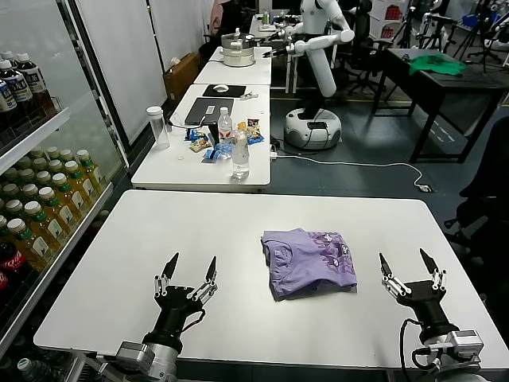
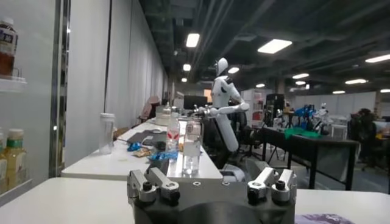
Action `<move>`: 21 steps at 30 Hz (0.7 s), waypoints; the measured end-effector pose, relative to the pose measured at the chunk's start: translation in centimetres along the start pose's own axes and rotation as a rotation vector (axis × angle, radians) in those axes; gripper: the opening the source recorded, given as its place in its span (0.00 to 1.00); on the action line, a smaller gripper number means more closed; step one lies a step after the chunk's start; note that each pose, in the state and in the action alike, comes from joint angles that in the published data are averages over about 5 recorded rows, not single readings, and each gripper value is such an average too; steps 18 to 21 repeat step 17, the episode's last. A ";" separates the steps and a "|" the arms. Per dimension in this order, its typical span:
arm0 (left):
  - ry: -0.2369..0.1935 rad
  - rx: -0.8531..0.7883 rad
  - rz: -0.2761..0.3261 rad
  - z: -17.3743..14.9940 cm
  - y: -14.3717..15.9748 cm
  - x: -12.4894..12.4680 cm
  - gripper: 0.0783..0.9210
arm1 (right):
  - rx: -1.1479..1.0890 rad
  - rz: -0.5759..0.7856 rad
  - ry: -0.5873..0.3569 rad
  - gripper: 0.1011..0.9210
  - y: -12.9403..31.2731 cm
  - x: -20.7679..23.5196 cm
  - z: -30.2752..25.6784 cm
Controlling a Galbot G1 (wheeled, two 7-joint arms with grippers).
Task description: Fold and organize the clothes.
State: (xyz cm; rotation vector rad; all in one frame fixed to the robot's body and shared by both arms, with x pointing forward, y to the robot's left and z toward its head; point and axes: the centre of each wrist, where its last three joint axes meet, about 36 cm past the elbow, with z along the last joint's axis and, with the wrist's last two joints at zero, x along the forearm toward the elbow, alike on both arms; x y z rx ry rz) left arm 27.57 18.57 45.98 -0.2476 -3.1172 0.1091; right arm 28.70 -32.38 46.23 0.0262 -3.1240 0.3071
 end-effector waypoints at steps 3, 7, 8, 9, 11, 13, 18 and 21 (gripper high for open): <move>-0.001 0.001 0.003 -0.1 0.0 0.1 0.88 | 0.005 0.012 -0.002 0.88 -0.1 0.1 -0.3; 0.000 0.002 0.007 0.0 0.0 0.1 0.88 | 0.003 0.029 0.005 0.88 -0.1 0.2 -0.3; 0.000 0.002 0.008 0.0 0.0 0.1 0.88 | 0.003 0.032 0.005 0.88 -0.1 0.3 -0.3; 0.000 0.002 0.009 0.0 -0.1 0.1 0.88 | 0.003 0.034 0.005 0.88 -0.1 0.3 -0.3; -0.001 0.003 0.011 -0.1 -0.1 0.1 0.88 | 0.004 0.038 0.003 0.88 -0.1 0.3 -0.4; -0.001 0.004 0.014 -0.1 -0.1 0.1 0.88 | 0.008 0.044 0.001 0.88 0.0 0.3 -0.5; -0.001 0.004 0.017 0.0 -0.2 0.1 0.88 | 0.015 0.055 -0.001 0.88 -0.1 0.2 -0.5; -0.001 0.004 0.017 0.0 -0.2 0.1 0.88 | 0.015 0.055 -0.001 0.88 -0.1 0.2 -0.5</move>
